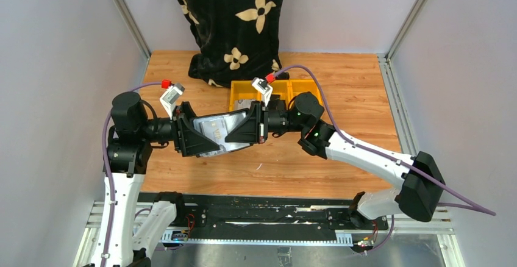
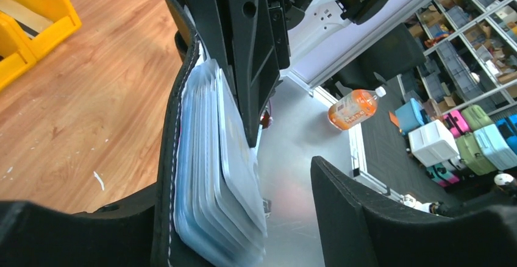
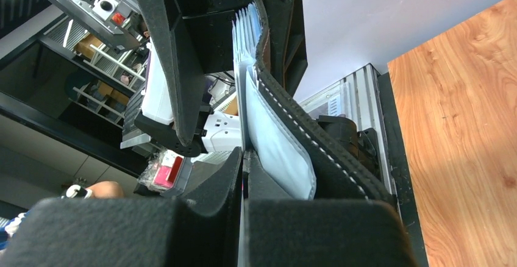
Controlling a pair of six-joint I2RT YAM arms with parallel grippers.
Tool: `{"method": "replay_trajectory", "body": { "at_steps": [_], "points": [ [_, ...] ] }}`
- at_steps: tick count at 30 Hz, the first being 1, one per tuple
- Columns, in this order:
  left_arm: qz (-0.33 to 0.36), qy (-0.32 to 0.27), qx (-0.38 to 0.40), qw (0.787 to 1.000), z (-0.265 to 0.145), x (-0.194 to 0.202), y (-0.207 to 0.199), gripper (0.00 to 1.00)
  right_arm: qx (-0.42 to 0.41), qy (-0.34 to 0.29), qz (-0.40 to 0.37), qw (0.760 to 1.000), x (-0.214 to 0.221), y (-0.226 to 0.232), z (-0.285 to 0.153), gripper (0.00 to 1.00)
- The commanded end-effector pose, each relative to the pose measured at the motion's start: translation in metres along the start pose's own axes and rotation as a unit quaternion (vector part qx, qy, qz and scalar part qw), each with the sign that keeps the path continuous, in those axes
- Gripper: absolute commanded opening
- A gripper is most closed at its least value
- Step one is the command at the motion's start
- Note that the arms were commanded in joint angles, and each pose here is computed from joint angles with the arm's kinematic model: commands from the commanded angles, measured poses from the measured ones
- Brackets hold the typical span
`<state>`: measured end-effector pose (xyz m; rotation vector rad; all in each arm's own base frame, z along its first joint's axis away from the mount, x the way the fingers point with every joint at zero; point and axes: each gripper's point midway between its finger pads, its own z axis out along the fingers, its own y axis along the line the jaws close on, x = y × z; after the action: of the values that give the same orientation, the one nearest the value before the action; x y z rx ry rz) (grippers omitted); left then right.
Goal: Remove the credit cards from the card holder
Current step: Remove the credit card from the card holder.
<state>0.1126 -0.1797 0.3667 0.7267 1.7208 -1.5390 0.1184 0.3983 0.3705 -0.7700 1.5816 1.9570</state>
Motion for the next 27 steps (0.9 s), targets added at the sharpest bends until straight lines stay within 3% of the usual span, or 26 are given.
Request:
{"method": "replay_trajectory", "body": {
  "at_steps": [1,13,22,24,27],
  "points": [
    [-0.002,0.011,0.027,1.0,-0.001,0.003,-0.01,0.61,-0.037,-0.04,-0.023,0.998,-0.021,0.024,0.009,0.0],
    [0.024,0.021,0.054,0.998,-0.004,0.004,-0.025,0.32,-0.019,-0.075,-0.022,0.997,-0.016,0.018,-0.011,0.0],
    [0.034,0.018,0.05,0.998,-0.004,0.002,-0.029,0.2,-0.039,-0.065,-0.023,0.997,-0.012,0.029,-0.015,0.0],
    [0.032,0.017,0.046,0.998,-0.004,0.001,-0.027,0.19,-0.042,-0.057,-0.024,0.997,-0.015,0.032,-0.011,0.12],
    [0.032,0.014,0.04,0.999,-0.003,0.001,-0.025,0.18,-0.037,-0.05,-0.026,0.998,-0.018,0.032,-0.007,0.2]
  ]
}}
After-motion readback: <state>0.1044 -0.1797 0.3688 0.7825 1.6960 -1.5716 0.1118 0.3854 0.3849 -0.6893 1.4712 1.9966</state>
